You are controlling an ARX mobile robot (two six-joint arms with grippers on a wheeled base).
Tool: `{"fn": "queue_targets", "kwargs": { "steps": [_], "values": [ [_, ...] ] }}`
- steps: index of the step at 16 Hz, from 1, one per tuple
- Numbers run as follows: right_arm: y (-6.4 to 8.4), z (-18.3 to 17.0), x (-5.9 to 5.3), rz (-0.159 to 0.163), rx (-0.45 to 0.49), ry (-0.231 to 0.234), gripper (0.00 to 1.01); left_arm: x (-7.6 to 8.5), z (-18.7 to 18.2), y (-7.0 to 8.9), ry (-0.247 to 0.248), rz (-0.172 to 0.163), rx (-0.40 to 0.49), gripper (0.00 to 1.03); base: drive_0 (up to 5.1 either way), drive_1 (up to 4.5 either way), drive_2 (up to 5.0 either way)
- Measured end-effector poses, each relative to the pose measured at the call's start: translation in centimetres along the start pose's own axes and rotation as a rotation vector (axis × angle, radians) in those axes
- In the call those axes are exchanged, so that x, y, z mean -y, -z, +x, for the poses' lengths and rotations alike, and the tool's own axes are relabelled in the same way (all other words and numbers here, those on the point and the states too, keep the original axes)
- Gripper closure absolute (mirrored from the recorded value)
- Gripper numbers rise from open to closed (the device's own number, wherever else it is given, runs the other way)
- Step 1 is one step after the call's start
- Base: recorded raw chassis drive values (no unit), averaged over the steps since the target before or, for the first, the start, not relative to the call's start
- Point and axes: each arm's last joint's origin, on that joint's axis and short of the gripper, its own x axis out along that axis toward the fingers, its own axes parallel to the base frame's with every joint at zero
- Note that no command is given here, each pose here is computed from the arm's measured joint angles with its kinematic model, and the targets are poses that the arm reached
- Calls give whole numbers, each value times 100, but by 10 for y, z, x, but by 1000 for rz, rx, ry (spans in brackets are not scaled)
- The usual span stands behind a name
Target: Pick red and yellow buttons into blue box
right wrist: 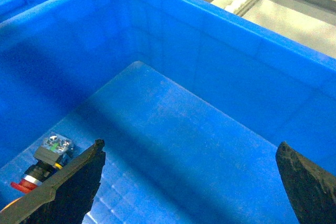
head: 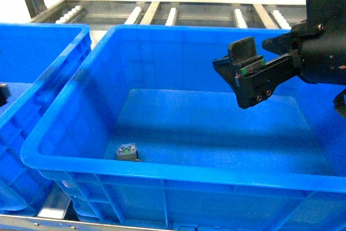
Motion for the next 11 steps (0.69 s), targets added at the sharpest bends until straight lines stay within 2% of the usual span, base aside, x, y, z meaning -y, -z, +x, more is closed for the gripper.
{"fn": "queue_targets", "kwargs": {
  "steps": [2,5,6,7,8,9,10,11],
  "values": [
    [0,0,0,0,0,2,3,-7,-9,1,-6,-7,1,100,0,0,0],
    [0,0,0,0,0,1,3,-16,-24,7,-9,-17,40,101,0,0,0],
    [0,0,-1,-1,0,-2,3,-20,-31,16,-9,-10,-12,101,0,0,0],
    [-1,0,0,0,11,15,3,-21,-35,19,-8,-8,-31,101,0,0,0],
    [0,-1,-2,6,114,176,11,-23,-39,19,-5,-9,-25,101,0,0,0],
    [5,-8,-1,43,168,289,18,-24,-42,16,1,-11,-8,101,0,0,0],
    [24,-46,5,126,237,541,38,-28,-49,12,-7,-14,13,101,0,0,0],
    [28,-64,10,147,263,590,49,-36,-53,14,-2,-13,2,101,0,0,0]
  ]
}}
